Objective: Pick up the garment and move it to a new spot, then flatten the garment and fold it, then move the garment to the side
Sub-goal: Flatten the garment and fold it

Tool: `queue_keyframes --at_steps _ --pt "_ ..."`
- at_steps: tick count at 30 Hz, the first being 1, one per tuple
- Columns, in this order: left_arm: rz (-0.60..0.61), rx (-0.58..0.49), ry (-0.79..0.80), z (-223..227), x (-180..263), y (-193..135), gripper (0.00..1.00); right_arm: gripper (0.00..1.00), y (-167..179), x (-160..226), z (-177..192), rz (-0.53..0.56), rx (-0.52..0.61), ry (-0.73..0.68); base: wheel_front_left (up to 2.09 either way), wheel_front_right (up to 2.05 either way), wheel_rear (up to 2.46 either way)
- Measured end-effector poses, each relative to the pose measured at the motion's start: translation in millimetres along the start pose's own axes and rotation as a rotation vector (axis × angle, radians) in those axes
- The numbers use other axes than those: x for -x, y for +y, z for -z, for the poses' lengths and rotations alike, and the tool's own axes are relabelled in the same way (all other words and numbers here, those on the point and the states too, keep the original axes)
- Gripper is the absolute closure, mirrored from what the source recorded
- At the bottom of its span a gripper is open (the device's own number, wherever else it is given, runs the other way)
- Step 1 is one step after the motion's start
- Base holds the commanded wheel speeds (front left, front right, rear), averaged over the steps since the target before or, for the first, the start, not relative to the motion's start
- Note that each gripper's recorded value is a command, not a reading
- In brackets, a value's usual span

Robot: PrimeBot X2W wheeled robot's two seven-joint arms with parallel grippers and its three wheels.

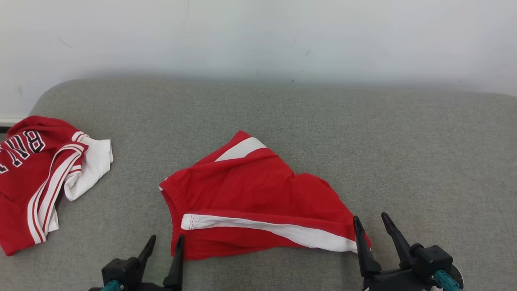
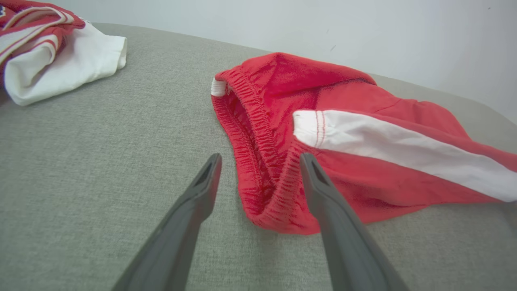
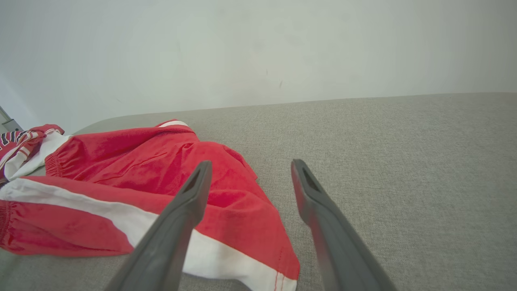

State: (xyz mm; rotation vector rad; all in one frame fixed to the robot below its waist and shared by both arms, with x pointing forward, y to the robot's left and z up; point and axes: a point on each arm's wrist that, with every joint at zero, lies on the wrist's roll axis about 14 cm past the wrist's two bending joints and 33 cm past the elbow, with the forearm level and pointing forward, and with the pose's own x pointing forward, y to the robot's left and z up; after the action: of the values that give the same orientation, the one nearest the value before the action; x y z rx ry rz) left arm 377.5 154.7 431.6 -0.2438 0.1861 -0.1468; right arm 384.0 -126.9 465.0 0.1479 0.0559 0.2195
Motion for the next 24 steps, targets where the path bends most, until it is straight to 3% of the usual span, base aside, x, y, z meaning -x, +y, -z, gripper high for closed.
queue_keyframes --at_steps 12,24 --pt "-0.094 -0.077 -0.114 -26 29 17 0.00 0.00 -7 21 -4 0.033 0.002 -0.015 0.00 0.00 0.00" --pt "-0.105 -0.099 -0.138 -26 51 14 0.00 0.00 -11 48 -5 0.068 -0.002 -0.027 0.00 0.00 0.00"
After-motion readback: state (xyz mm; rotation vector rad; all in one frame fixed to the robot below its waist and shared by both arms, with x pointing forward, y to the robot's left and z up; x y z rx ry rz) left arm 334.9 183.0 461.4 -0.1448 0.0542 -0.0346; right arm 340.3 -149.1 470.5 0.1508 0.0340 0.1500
